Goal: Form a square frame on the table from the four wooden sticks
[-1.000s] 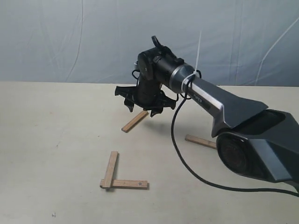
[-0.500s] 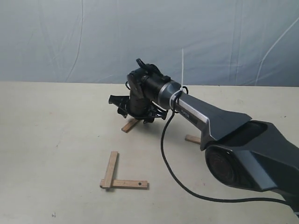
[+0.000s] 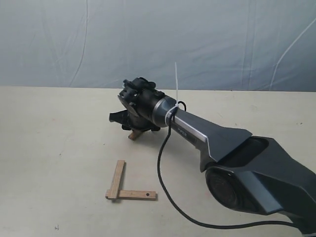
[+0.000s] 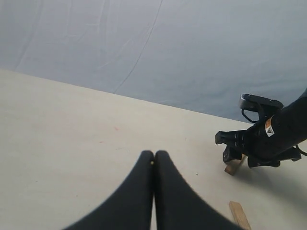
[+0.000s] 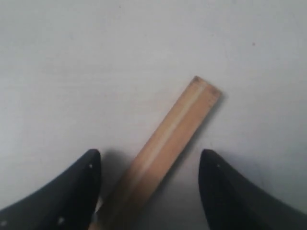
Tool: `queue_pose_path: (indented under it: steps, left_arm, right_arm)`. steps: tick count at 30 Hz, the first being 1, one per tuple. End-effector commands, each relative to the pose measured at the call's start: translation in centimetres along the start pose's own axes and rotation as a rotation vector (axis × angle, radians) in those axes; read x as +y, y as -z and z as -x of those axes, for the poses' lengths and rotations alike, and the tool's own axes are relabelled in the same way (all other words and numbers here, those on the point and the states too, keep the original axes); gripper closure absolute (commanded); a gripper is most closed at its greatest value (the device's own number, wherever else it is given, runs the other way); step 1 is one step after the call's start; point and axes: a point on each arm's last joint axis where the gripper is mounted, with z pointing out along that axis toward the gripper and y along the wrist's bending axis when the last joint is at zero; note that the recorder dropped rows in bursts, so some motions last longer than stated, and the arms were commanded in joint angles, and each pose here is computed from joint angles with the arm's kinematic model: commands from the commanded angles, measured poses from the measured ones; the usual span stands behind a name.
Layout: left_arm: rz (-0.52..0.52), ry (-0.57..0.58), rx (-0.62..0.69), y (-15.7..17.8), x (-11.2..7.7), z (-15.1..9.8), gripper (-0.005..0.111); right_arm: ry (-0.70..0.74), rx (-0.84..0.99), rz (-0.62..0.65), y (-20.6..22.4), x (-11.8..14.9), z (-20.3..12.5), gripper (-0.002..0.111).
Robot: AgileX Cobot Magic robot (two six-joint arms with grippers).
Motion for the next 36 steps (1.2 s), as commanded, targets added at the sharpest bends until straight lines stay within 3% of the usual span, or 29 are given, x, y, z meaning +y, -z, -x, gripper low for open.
queue_pose_path:
  steps: [1, 8, 9, 20, 26, 32, 36]
  left_arm:
    - [-0.004, -0.007, -0.017, 0.1, 0.0, 0.1, 0.107]
    - [-0.004, -0.011, -0.017, 0.1, 0.0, 0.1, 0.107]
    - [-0.004, -0.011, -0.017, 0.1, 0.0, 0.1, 0.107]
    - [-0.004, -0.011, -0.017, 0.1, 0.0, 0.1, 0.107]
    - [-0.004, -0.011, -0.017, 0.1, 0.0, 0.1, 0.107]
    - [-0.004, -0.011, -0.017, 0.1, 0.0, 0.1, 0.107]
    - [-0.004, -0.011, -0.017, 0.1, 0.0, 0.1, 0.107]
  right_arm:
    - [0.037, 0.076, -0.068, -1.2, -0.4, -1.6, 0.056]
    - [0.092, 0.094, -0.025, -0.1, 0.0, -1.2, 0.107]
    - [0.091, 0.088, -0.025, 0.5, -0.1, -0.8, 0.109]
    - [0.131, 0.015, -0.006, 9.3, -2.1, 4.7, 0.109]
    - [0.203, 0.081, -0.025, 10.1, -1.3, 2.4, 0.109]
    - [0.239, 0.192, -0.091, 12.5, -3.9, 0.1, 0.109]
    - [0.197, 0.15, 0.011, 14.1, -5.5, -2.0, 0.109]
